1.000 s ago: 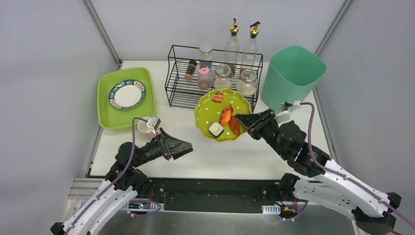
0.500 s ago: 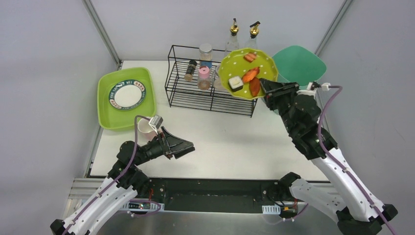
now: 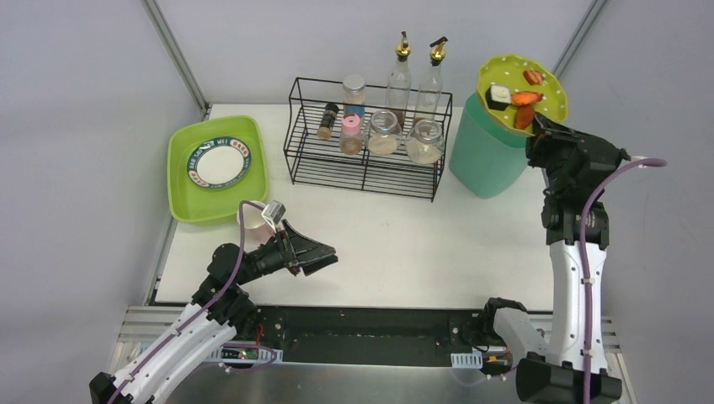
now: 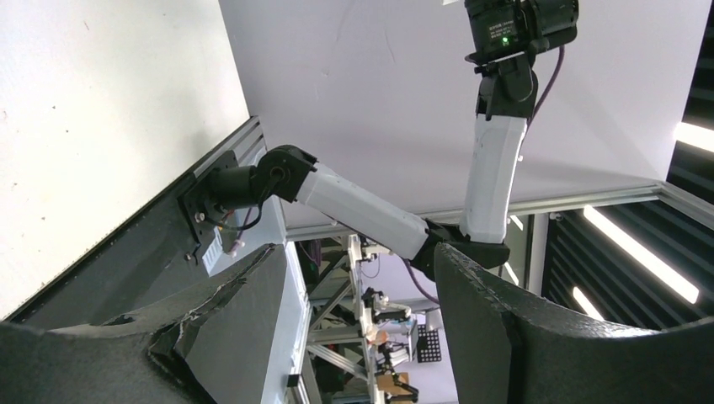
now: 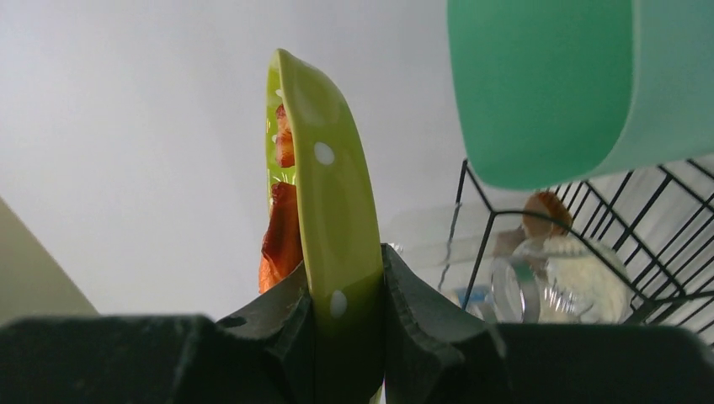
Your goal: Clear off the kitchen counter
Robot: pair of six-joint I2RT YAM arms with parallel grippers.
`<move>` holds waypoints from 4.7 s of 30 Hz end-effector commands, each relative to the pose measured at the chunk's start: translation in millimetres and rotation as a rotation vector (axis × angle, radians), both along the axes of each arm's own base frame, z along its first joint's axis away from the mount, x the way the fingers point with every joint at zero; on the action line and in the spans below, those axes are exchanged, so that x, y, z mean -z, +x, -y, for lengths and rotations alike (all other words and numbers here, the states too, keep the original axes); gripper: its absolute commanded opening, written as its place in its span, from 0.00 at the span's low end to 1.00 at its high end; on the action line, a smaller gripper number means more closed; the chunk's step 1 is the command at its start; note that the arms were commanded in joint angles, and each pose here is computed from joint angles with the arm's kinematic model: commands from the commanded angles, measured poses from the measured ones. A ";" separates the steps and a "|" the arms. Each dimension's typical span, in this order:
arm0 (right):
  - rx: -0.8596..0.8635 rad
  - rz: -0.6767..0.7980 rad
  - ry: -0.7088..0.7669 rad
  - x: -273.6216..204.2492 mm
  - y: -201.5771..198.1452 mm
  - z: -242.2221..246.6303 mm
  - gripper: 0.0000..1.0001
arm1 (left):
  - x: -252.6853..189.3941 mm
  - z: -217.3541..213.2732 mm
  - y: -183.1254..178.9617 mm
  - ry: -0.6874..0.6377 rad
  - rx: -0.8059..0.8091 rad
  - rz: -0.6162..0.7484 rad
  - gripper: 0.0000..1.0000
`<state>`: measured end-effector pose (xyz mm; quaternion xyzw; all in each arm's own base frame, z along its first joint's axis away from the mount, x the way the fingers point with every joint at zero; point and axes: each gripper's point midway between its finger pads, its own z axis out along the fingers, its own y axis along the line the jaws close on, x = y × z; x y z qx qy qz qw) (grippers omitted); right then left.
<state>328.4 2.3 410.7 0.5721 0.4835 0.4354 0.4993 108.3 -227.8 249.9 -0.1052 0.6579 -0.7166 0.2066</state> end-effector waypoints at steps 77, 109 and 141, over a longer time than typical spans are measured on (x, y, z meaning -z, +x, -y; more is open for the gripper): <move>0.094 -0.565 -1.692 -16.4 142.5 86.1 0.00 | 11.2 17.8 -24.9 0.023 0.240 0.056 0.68; 0.253 0.023 -1.610 -166.7 10.4 15.4 0.00 | 8.8 18.6 -13.3 0.108 0.180 0.029 0.79; -0.986 0.306 -0.670 -17.8 -115.3 -177.0 0.00 | -55.8 10.5 15.2 0.149 -0.013 0.173 0.85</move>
